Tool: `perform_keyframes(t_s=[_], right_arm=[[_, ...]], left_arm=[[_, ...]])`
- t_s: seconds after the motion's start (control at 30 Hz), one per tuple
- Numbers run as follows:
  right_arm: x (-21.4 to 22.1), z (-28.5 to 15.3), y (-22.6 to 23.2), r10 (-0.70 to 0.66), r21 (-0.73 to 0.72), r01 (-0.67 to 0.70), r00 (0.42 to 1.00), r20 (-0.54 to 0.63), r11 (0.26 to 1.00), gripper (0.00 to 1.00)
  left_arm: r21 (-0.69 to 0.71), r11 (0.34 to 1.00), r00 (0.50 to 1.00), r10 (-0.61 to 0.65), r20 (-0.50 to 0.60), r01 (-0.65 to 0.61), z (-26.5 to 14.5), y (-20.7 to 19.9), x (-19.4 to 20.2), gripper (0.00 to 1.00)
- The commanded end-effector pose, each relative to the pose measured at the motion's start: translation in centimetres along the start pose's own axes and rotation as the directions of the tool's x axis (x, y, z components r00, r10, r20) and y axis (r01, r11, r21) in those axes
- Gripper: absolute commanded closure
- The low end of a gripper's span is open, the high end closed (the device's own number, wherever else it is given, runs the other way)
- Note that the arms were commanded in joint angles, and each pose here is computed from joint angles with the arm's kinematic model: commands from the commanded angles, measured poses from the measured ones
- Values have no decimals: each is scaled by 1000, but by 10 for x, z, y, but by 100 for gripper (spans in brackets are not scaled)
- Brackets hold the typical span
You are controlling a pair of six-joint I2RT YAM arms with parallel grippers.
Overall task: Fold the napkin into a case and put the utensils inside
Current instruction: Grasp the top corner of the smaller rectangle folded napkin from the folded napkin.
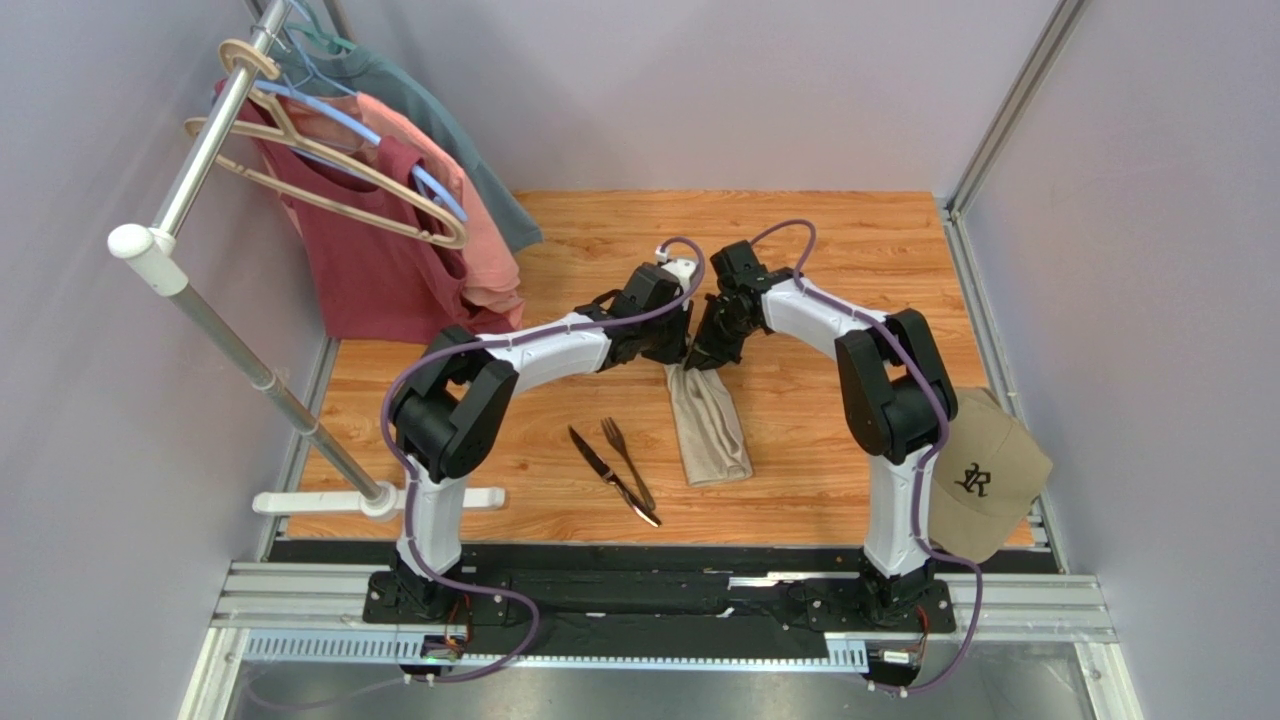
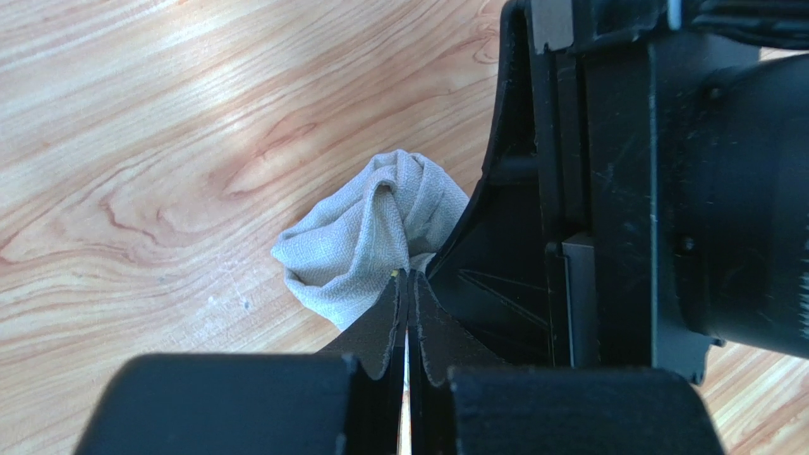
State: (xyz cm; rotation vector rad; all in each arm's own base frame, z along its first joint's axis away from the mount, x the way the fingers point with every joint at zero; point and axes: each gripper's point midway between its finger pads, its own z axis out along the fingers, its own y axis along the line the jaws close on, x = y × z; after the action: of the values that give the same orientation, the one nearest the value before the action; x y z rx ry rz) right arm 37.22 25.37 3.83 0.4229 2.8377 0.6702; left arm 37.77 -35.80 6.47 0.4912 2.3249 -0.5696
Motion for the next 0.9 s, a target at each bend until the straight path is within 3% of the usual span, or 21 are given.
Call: perform_keyframes(t_s=[0.0,0.17,0.3,0.63,0.87], right_arm=[[-9,-8,17,-53,-40,54,998,37,998,100],[-11,-21,51,-159,-229,166,986,51,959,100],[0,-8,54,-202,-333,188,979,-7,924,99],[5,-7,52,-266,-450,258,963,47,855,69],[13,-17,53,-238,-526,228,970,49,819,59]], left_arm=[[65,997,991,44,123,-52,-20,-22,-41,100],[91,995,991,28,133,-41,-14,-22,-30,100],[46,999,995,4,101,-8,-5,-12,-19,100],[-30,986,984,-161,70,164,-9,15,-14,100],[42,976,975,-216,58,214,-11,2,-9,100]])
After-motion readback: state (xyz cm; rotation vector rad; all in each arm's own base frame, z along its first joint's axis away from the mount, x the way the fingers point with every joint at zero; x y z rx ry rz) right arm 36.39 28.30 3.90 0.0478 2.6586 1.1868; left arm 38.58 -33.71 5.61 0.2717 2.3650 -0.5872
